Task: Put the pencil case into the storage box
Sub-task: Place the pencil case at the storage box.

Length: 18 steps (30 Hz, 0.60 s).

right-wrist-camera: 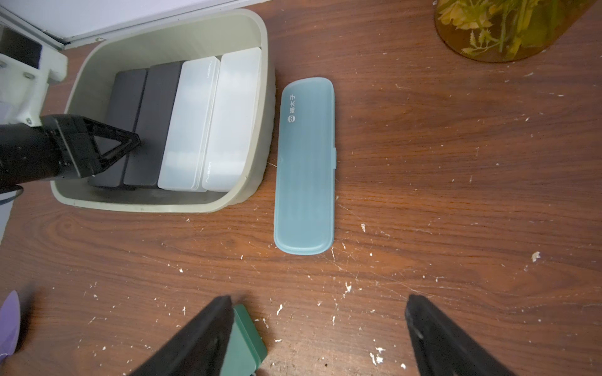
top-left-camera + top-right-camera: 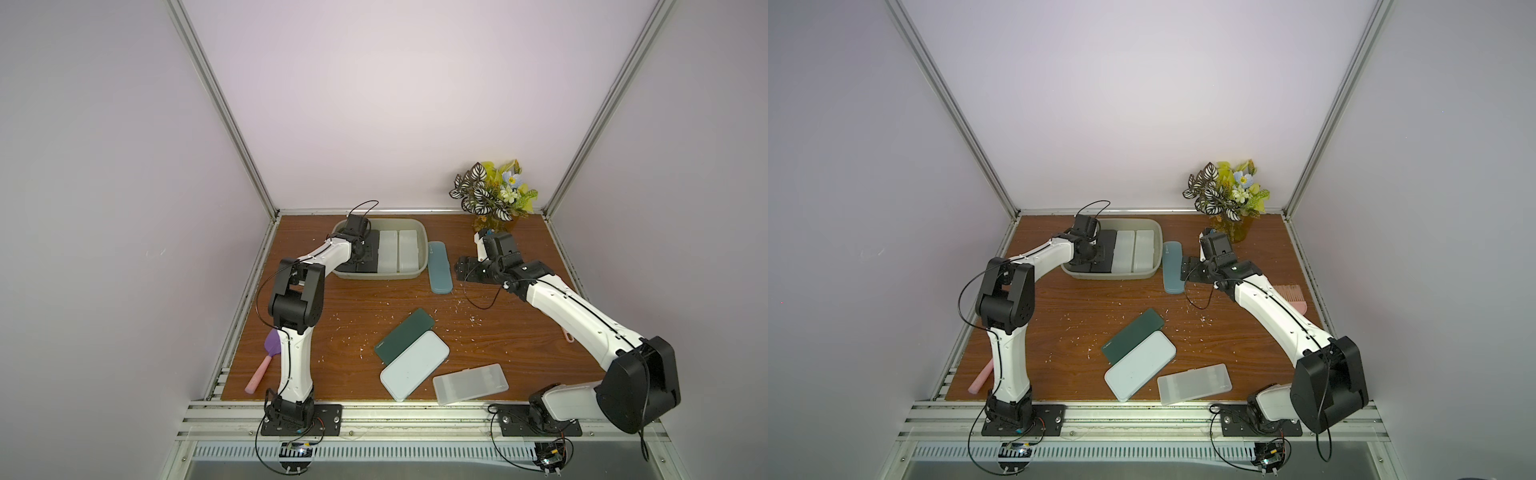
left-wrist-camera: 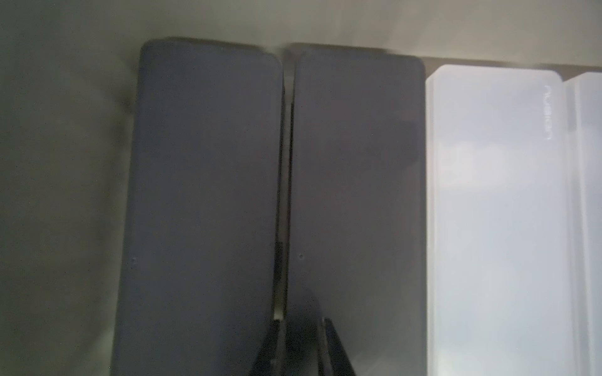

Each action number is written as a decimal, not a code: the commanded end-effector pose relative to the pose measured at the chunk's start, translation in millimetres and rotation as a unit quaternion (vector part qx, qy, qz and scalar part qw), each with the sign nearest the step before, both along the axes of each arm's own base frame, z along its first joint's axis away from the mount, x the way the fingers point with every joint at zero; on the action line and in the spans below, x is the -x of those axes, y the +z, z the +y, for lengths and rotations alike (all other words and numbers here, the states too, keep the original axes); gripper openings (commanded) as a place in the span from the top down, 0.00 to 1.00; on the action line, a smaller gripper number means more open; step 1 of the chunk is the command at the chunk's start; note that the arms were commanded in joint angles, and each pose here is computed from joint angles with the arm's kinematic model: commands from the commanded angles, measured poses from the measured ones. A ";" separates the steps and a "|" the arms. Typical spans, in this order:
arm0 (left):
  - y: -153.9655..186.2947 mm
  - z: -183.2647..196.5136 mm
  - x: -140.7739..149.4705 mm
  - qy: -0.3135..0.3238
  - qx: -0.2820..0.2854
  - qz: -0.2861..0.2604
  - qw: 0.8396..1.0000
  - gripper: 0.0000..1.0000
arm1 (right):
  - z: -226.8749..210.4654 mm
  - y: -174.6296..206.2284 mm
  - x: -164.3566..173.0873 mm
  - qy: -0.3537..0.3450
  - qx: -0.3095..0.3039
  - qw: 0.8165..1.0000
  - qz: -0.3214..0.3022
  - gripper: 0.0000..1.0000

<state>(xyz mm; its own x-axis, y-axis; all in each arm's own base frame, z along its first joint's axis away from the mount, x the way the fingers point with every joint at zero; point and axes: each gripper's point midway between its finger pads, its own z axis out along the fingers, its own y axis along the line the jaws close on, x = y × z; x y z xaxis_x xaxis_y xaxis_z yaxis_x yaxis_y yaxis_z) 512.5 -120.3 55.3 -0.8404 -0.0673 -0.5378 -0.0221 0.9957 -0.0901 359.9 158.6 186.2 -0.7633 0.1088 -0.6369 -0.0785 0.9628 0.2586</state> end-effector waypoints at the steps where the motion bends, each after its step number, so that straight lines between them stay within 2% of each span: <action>1: -21.8 6.4 12.8 0.004 -0.003 0.036 0.999 0.81 | 0.5 17.7 -4.1 0.000 -0.010 1.000 -0.022 0.10; 4: 2.5 8.3 10.9 0.006 -0.004 0.012 1.000 0.75 | 0.6 19.0 -4.2 -0.001 -0.011 1.000 -0.023 0.10; 5: 14.0 9.3 10.2 0.007 -0.004 0.001 1.000 0.70 | 0.7 18.9 -4.5 -0.002 -0.011 1.000 -0.023 0.10; 8: 57.0 11.0 10.3 0.011 0.000 -0.038 0.999 0.48 | -0.9 15.7 -5.8 -0.009 -0.009 1.000 -0.018 0.09; 11: 108.1 12.8 15.5 0.010 0.009 -0.085 0.996 0.36 | -1.7 7.1 -8.1 -0.014 -0.002 1.000 -0.007 0.09; 16: 177.5 18.8 39.7 0.009 0.024 -0.143 0.989 0.30 | 4.5 -17.1 -12.9 -0.013 -0.001 1.000 0.023 0.07; 18: 176.4 23.1 58.2 0.009 0.024 -0.140 0.990 0.29 | 9.9 -30.3 -15.5 -0.006 -0.003 0.999 0.038 0.07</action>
<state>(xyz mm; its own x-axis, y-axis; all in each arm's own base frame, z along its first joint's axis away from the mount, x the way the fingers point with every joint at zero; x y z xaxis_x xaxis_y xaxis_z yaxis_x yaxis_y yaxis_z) 475.5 -108.1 245.5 -0.6142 -0.1206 -0.7799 0.0156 0.9862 -0.1648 366.5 162.0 154.7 -0.8088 0.1032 -0.5789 -0.0494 0.9691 0.2418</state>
